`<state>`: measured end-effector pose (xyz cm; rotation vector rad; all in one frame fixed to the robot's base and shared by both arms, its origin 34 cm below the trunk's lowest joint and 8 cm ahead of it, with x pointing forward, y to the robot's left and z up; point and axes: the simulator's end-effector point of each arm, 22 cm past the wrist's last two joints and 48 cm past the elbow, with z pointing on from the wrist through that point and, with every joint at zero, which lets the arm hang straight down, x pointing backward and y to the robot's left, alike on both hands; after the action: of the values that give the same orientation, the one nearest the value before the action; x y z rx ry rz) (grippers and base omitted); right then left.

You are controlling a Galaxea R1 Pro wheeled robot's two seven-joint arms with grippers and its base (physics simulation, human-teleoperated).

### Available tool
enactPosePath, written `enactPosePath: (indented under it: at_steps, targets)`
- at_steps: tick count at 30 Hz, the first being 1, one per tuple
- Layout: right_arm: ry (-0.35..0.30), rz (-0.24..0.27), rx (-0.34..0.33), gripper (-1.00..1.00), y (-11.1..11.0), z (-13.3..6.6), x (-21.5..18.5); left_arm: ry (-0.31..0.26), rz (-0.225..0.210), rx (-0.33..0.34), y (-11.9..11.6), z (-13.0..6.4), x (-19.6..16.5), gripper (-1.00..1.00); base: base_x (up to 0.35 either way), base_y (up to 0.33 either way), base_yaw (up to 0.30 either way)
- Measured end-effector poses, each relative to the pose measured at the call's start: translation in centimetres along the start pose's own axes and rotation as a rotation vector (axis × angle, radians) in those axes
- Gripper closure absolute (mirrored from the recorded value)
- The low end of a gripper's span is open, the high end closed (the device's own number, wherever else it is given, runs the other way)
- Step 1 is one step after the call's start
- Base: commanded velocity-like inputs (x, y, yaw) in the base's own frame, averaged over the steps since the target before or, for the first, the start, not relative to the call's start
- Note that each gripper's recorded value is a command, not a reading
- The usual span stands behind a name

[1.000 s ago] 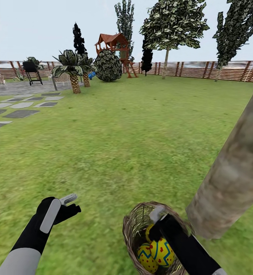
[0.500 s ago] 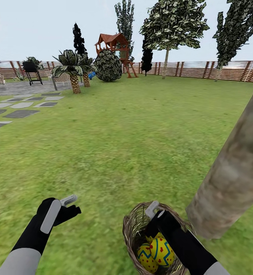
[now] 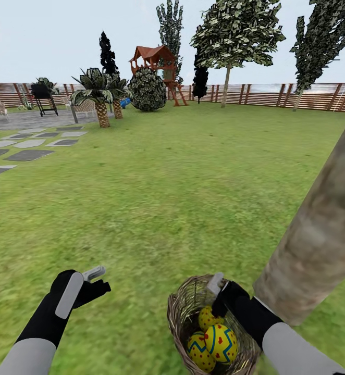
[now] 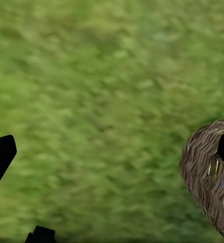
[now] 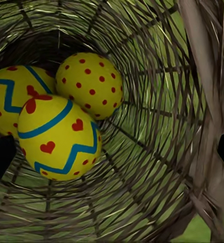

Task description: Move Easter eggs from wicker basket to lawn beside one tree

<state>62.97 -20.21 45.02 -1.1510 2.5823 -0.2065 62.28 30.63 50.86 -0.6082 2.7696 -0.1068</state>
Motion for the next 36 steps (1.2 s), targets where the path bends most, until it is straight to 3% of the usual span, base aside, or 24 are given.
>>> enactPosePath:
  at_steps: [8, 13, 18, 24, 36]
  targets:
    - [-0.047, -0.032, -0.016, -1.00, 0.2, 0.4, -0.9, 0.000, 0.000, 0.001, 0.0, 0.0, 0.0, -1.00, 0.000, 0.000, 0.000]
    - [-0.047, -0.044, -0.109, -1.00, 2.3, 0.3, -0.9, 0.000, -0.001, 0.001, 0.0, 0.0, 0.0, -1.00, 0.000, 0.000, 0.000]
    - [-0.022, -0.040, -0.132, -1.00, 3.0, 0.9, 0.3, 0.000, -0.001, 0.001, 0.0, 0.2, 0.1, -1.00, 0.000, 0.000, 0.000]
    - [0.048, -0.028, -0.132, -1.00, 2.2, 2.2, 2.8, 0.000, -0.002, 0.001, 0.2, 0.7, 0.3, -1.00, 0.000, 0.000, 0.000]
    - [0.023, -0.063, -0.113, -1.00, 1.9, 3.2, 2.5, -0.001, 0.000, 0.003, 0.3, 1.7, 0.8, -1.00, 0.000, 0.000, 0.000]
